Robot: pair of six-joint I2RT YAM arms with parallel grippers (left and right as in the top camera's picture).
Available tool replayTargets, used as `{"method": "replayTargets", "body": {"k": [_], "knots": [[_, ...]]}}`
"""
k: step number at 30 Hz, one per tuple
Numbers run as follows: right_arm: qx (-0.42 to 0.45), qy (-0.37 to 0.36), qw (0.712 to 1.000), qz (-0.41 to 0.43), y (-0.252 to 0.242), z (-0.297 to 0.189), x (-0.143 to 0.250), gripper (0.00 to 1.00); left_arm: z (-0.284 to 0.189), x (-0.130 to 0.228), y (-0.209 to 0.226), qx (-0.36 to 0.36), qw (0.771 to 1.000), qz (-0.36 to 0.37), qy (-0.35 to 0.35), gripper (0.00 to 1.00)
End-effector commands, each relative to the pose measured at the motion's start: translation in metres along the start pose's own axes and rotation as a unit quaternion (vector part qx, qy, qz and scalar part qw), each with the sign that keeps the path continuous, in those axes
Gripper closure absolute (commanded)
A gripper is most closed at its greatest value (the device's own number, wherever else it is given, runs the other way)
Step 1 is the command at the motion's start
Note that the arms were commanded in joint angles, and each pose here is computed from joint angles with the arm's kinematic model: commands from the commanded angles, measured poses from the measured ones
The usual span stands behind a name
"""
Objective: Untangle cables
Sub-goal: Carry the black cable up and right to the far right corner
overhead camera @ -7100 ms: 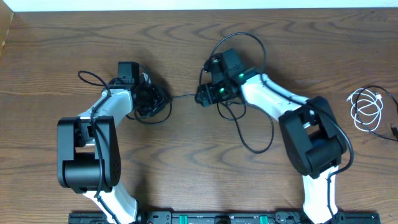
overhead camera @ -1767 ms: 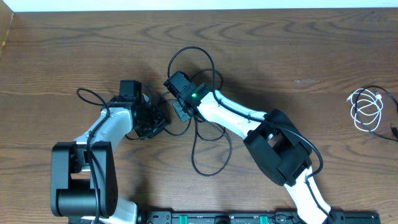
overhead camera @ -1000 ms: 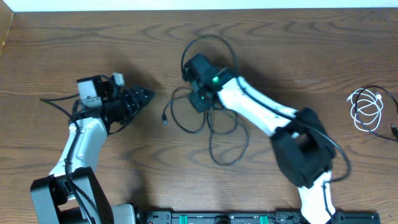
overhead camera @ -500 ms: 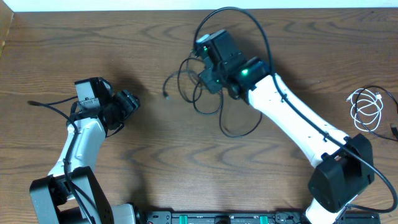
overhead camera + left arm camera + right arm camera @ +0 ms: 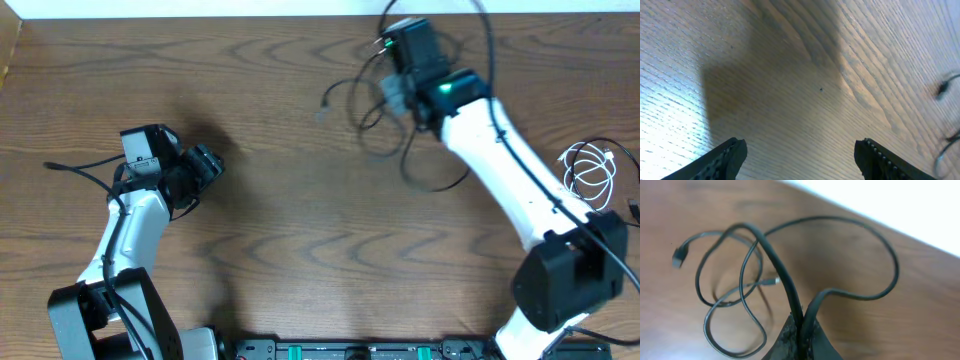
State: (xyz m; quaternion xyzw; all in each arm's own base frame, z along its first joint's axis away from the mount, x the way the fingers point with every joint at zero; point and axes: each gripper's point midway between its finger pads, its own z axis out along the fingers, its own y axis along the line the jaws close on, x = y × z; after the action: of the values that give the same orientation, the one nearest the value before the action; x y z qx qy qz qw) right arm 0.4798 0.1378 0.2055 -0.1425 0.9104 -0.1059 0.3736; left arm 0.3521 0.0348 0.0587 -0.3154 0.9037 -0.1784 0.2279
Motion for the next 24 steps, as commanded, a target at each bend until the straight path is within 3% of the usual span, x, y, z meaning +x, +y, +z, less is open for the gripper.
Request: {"method": "replayTargets", "body": {"k": [1,9,22,24], "knots": [[0.123,-0.041,0.99,0.054,-0.091,-0.035,-0.023,0.99,0.001,0.001,0.004,-0.006,1.0,0.006,0.0,0.25],[0.171,0.004,0.969,0.177,-0.183,-0.02,0.02,0.99,0.001,0.001,0.004,-0.007,1.0,0.006,0.0,0.25],[0.139,0.055,0.939,0.309,-0.251,0.002,0.091,0.99,0.001,0.001,0.004,-0.006,1.0,0.006,0.0,0.25],[0.138,0.063,0.936,0.317,-0.257,0.004,0.102,0.92,0.001,0.001,0.004,-0.006,1.0,0.006,0.0,0.25]]}}
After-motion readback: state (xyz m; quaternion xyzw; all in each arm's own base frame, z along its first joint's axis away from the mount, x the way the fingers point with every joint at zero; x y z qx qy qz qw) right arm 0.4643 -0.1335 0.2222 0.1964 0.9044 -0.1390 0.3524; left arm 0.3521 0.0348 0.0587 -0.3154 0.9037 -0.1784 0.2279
